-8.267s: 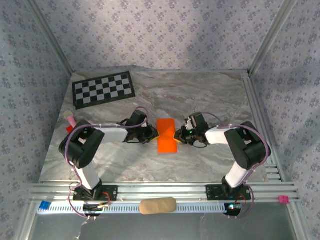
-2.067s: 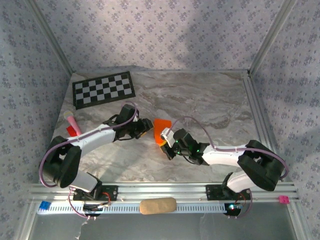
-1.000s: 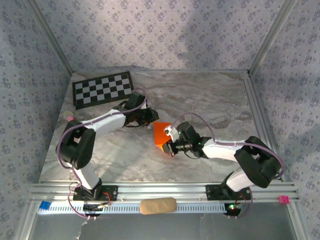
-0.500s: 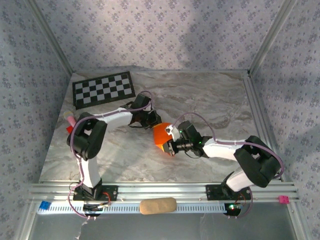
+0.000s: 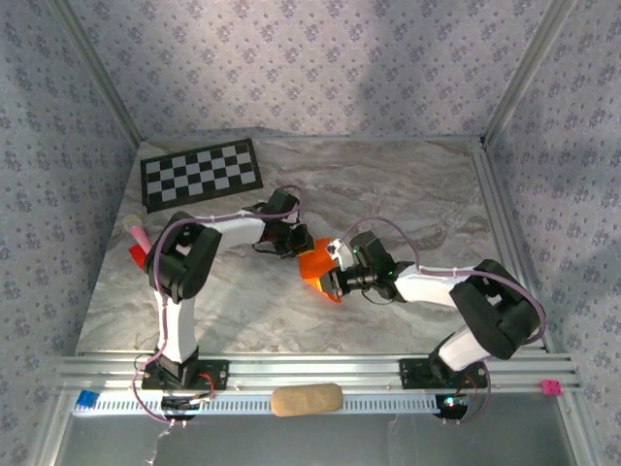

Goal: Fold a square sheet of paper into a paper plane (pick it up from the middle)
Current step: Third fold the triangle at the center of the table.

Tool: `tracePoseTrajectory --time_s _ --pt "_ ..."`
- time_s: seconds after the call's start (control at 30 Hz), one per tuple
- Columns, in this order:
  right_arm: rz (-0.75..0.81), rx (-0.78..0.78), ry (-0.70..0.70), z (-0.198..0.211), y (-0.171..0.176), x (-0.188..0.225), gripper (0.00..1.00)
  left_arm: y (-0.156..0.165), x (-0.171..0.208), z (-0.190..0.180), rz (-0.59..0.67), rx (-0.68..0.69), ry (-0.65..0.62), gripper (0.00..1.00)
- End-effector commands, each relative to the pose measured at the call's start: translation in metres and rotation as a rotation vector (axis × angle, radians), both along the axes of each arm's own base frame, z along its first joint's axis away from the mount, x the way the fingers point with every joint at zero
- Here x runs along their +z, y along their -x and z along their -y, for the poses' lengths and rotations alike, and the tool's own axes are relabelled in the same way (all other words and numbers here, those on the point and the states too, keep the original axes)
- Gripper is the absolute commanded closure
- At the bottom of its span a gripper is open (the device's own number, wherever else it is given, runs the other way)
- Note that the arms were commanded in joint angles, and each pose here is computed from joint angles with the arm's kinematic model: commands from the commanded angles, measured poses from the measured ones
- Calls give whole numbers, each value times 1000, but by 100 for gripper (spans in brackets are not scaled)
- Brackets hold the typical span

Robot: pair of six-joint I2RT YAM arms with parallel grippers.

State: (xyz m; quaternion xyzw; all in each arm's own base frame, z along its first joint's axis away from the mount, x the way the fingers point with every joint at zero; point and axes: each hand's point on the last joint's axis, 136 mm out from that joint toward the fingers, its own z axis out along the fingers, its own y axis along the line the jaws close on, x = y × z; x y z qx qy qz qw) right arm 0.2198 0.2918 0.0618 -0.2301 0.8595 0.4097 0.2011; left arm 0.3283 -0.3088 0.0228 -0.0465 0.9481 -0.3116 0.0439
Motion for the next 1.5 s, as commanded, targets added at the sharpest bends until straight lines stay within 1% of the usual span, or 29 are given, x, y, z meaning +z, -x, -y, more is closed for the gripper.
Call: tracePoseTrajectory --time_s 0.0,0.2,0.37,0.6,0.8,1.17,1.47 --pt "-48 8 -18 1 -3 1 100 7 -15 -5 -33 -21 -56 84" --pt "-80 4 -25 6 -11 -2 100 6 -15 -5 -30 -39 -69 84" --pt "-108 3 -25 6 -9 -6 100 4 -10 -6 -9 -46 -76 85" --pt "-118 -9 -20 4 -6 -12 100 12 -9 -8 -9 -58 -80 85" --pt "-120 13 -34 -1 -6 -8 100 17 -13 -10 -12 -77 -88 85" --pt "-127 20 -45 -3 -10 -6 100 16 -11 -10 1 -102 -93 85" --pt "-135 -12 -40 5 -16 -12 100 16 -15 -9 -4 -103 -93 86"
